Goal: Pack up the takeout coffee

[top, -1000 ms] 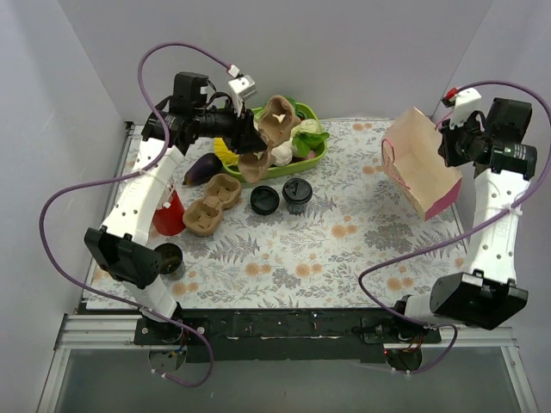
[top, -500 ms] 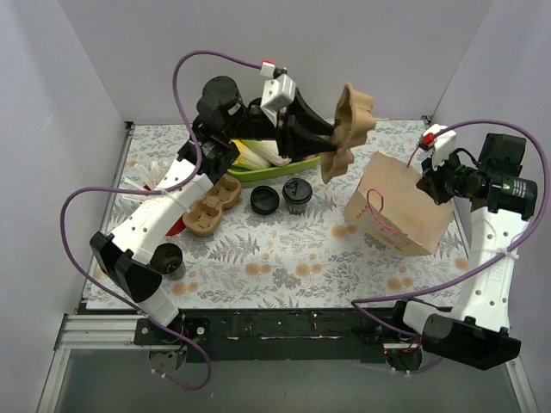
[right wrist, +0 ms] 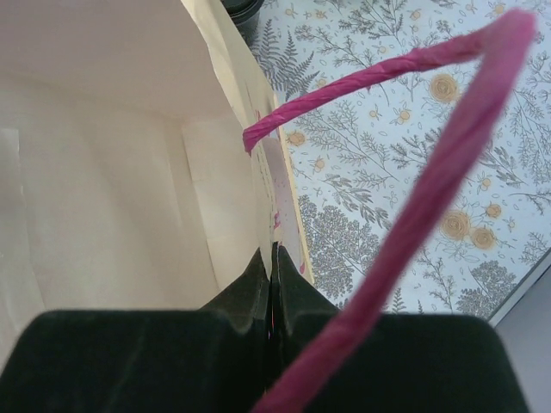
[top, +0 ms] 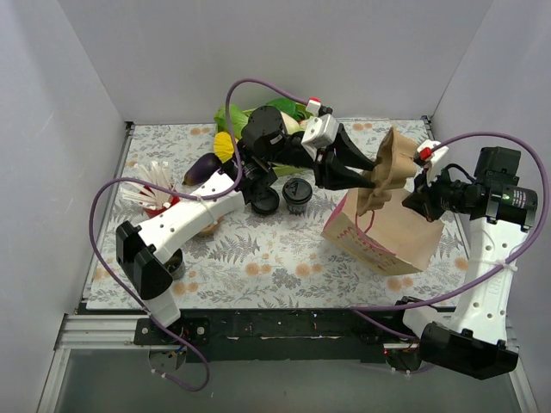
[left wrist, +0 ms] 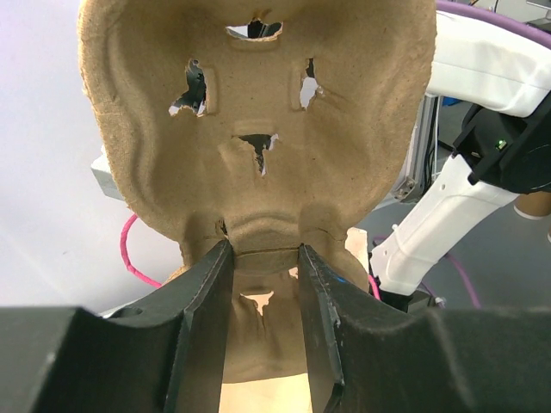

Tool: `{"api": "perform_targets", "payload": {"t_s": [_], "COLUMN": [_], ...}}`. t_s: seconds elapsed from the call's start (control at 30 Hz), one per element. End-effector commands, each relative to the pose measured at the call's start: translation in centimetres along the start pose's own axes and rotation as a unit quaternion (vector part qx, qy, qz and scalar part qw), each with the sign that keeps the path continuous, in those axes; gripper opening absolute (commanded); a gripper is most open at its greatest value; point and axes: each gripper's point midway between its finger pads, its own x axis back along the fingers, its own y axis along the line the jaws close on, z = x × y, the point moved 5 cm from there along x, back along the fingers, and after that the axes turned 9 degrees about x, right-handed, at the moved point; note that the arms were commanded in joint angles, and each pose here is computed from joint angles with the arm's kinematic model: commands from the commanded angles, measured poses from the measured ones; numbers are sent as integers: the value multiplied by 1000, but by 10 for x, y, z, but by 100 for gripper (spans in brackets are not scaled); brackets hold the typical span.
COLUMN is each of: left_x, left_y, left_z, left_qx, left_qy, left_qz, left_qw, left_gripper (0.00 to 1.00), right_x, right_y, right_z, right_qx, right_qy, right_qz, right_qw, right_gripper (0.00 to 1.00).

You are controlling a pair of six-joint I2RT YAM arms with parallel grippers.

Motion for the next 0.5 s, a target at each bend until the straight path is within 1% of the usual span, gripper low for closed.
{"api": "perform_targets", "payload": {"t_s": [0.0,0.2,0.23,0.27,0.37,0.47], "left_x": [-7,-10,-10,-9,-8,-8], "left_y": [0,-4,-6,-12,-20,-22], "left_z": [-2,-25,-27,-40,-59,-65], "left_qx": [-29,-45,-44,-43,-32,-32], "left_qy": [-10,-32,-36,-49,-63,-69], "left_qz": [2,3,4,6,15,14], "left_qw": [1000,998,998,998,997,997], "left_gripper": [0,0,0,0,0,0], "right_x": [1,-5,-8,-10,-12,-14], "right_y": [13,22,23,23,23,22], "right_z": [-6,1,5,5,8,6], "right_qx": [8,-8,-15,-15,-21,-26], "right_qy": [-26,-31,-28,-30,-30,-36], "right_qz": [-21,-41,-45,-44,-46,-45], "right_qw": [999,999,998,998,998,998], "right_gripper": [1,1,1,1,1,1]}}
